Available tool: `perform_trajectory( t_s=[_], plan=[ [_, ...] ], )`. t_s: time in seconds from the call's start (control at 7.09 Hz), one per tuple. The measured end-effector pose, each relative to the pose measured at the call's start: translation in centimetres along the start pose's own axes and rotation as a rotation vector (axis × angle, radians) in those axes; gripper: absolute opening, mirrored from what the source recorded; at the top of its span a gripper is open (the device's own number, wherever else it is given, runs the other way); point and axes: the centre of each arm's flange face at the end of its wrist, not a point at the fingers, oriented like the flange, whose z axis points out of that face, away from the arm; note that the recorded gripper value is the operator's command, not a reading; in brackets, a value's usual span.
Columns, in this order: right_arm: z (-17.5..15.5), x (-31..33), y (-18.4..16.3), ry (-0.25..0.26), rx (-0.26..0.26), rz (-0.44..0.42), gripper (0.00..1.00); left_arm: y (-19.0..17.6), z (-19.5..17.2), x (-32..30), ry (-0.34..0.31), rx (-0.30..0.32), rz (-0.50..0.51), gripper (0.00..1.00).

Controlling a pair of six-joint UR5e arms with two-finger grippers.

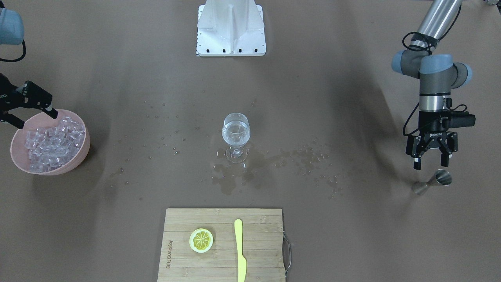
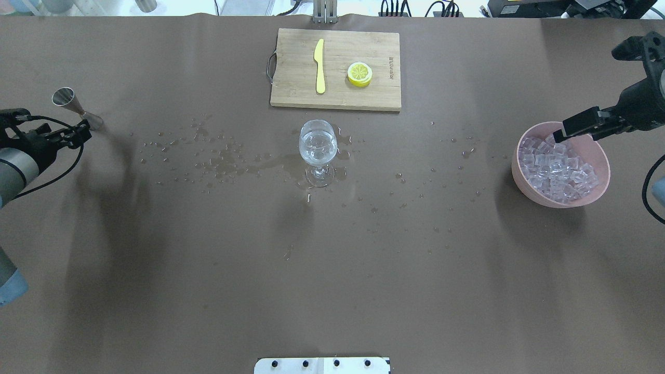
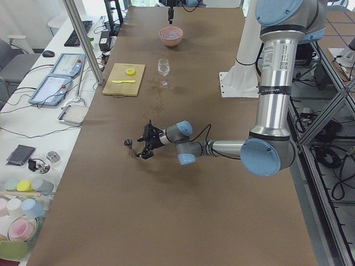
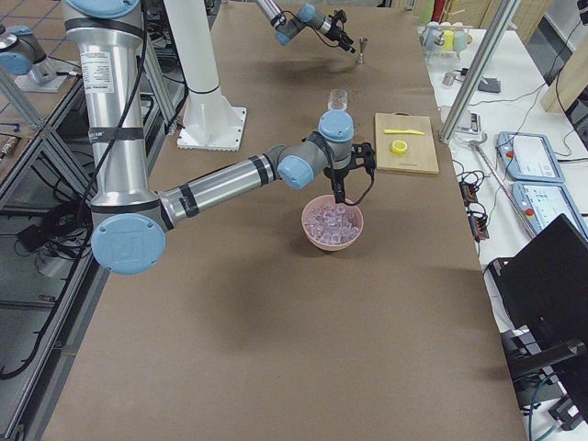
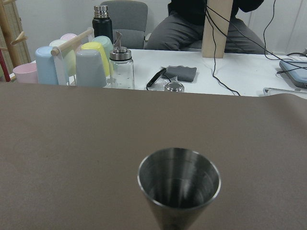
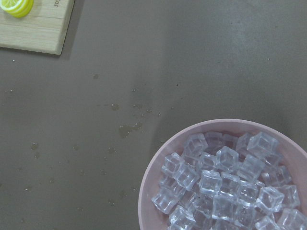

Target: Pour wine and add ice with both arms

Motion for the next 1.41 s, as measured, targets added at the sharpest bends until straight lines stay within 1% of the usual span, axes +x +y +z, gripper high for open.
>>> perform_trajectory(
  t_s=[0.14,0.42,0.56,0.71,0.85,0.99,1.13,1.27,1.41],
  plan=[
    [-0.1,-0.1,0.0,-0.001,0.002,-0.002,1.0,0.7,-2.2,-1.1,0.036,-0.084,0.0,0.99],
    [-0.2,-0.1,0.0,0.0,0.003,-0.003,1.0,1.5,-7.7,-2.7,0.139,-0.302,-0.008,0.99],
    [-0.1,-0.3,0.0,0.003,0.005,0.008,1.0,0.6,-9.8,-3.9,0.172,-0.397,-0.027,0.99],
    [0.4,-1.1,0.2,0.02,0.015,0.028,1.0,-1.4,-10.9,-5.9,0.18,-0.478,-0.061,0.99],
    [1.1,-2.4,0.6,0.045,0.03,0.033,0.99,-3.6,-11.6,-8.1,0.181,-0.546,-0.067,0.99],
    [1.8,-3.0,1.2,0.074,0.041,0.031,0.99,-5.2,-12.0,-10.1,0.168,-0.607,-0.062,0.99],
    [2.7,-2.3,2.2,0.129,0.052,0.033,0.99,-6.3,-11.9,-11.6,0.123,-0.676,-0.089,0.99],
    [3.5,-0.8,3.3,0.186,0.055,0.039,0.99,-7.0,-11.5,-12.5,0.087,-0.719,-0.099,0.99],
    [4.9,0.5,3.9,0.222,0.039,0.044,0.99,-7.5,-11.3,-13.0,0.078,-0.732,-0.078,0.99]
  ],
)
